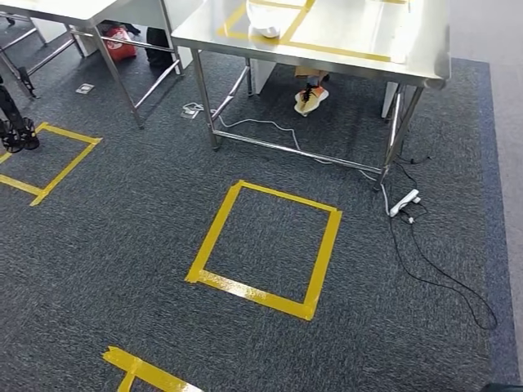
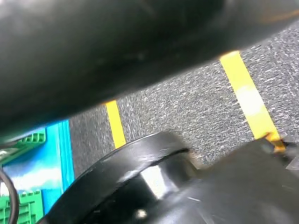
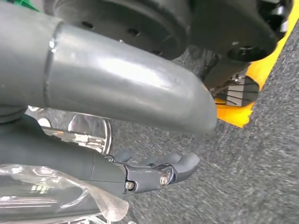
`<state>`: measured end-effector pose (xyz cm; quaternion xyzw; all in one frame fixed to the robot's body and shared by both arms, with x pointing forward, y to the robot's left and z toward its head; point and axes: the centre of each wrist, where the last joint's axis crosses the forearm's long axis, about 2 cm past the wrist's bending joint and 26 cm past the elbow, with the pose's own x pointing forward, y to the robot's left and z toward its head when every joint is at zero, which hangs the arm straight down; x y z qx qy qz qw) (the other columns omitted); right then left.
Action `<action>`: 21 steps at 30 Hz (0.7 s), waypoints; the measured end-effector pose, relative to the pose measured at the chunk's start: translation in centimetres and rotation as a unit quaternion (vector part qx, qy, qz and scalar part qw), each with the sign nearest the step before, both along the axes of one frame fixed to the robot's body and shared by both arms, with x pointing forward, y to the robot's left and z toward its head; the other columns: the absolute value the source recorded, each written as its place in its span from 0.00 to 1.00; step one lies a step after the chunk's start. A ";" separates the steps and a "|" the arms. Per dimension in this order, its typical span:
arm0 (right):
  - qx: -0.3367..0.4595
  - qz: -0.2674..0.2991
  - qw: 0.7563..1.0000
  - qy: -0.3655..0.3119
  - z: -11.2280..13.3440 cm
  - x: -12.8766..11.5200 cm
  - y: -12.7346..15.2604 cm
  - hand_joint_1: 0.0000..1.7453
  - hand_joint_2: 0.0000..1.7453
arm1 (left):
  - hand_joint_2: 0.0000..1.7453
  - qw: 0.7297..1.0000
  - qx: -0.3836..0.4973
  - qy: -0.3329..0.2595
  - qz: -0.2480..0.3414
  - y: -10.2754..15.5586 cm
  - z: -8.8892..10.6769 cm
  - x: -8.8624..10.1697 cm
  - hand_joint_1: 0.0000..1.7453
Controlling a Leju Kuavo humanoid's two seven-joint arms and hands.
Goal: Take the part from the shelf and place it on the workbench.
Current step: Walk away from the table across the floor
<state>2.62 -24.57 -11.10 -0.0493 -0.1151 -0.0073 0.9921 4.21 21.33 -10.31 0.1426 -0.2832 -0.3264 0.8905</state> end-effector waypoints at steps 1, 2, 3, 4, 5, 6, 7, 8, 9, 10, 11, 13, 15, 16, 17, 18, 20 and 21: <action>0.000 0.000 1.000 -0.001 0.0 0.0 0.0 0.00 0.00 | 0.00 1.000 0.000 0.000 0.000 0.0 0.0 0.0 0.00; 0.000 0.000 1.000 -0.001 0.0 0.1 0.0 0.00 0.00 | 0.00 1.000 0.000 0.000 0.000 0.0 0.0 0.0 0.00; 0.000 0.000 1.000 -0.002 0.0 0.2 0.0 0.00 0.00 | 0.00 1.000 0.000 0.000 0.000 0.0 0.0 -0.1 0.00; 0.000 0.000 1.000 -0.004 0.0 0.4 0.0 0.00 0.00 | 0.00 1.000 0.000 0.002 0.000 0.0 0.0 -0.2 0.00; 0.000 0.000 1.000 -0.005 0.0 0.5 0.0 0.00 0.00 | 0.00 1.000 0.000 0.003 0.001 0.0 0.0 -0.3 0.00; 0.000 0.000 1.000 -0.006 0.0 0.5 0.0 0.00 0.00 | 0.00 1.000 0.000 0.003 0.001 0.0 0.0 -0.3 0.00; 0.000 0.000 1.000 -0.006 0.0 0.5 0.0 0.00 0.00 | 0.00 1.000 -0.001 0.002 0.001 -0.1 0.0 -0.2 0.00; 0.000 0.000 1.000 -0.005 0.0 0.4 0.0 0.00 0.00 | 0.00 1.000 -0.001 0.000 0.001 -0.1 0.0 -0.1 0.00; 0.000 0.000 1.000 -0.004 0.0 0.3 0.0 0.00 0.00 | 0.00 1.000 -0.001 0.000 0.001 -0.2 0.0 0.0 0.00; 0.000 0.000 1.000 -0.002 0.0 0.1 0.0 0.00 0.00 | 0.00 1.000 -0.002 0.000 0.001 -0.2 0.0 0.0 0.00; 0.000 0.000 1.000 -0.001 0.0 0.0 0.0 0.00 0.00 | 0.00 1.000 -0.002 0.000 0.001 -0.2 0.0 0.0 0.00; 0.000 0.001 1.000 0.000 0.0 0.0 0.0 0.00 0.00 | 0.00 1.000 -0.002 0.001 0.001 -0.2 0.0 -0.1 0.00; -0.004 0.002 1.000 0.001 0.0 -0.1 -0.2 0.00 0.00 | 0.00 1.000 -0.004 0.001 0.000 -0.3 0.1 0.0 0.00; -0.006 0.002 1.000 0.002 0.0 -0.1 -0.4 0.00 0.00 | 0.00 1.000 -0.006 0.001 0.000 -0.4 0.1 0.1 0.00; -0.007 0.003 1.000 0.003 0.0 0.0 -0.5 0.00 0.00 | 0.00 1.000 -0.010 0.005 -0.001 -0.6 0.1 0.2 0.00; -0.007 0.003 1.000 0.003 0.0 0.0 -0.5 0.00 0.00 | 0.00 1.000 -0.013 0.010 -0.001 -0.6 0.1 0.2 0.00; -0.007 0.003 1.000 0.003 0.0 0.0 -0.5 0.00 0.00 | 0.00 1.000 -0.018 0.021 -0.001 -0.7 0.1 0.2 0.00; -0.006 0.002 1.000 0.004 0.0 -0.1 -0.5 0.00 0.00 | 0.00 1.000 -0.018 0.024 -0.001 -0.6 0.1 0.2 0.00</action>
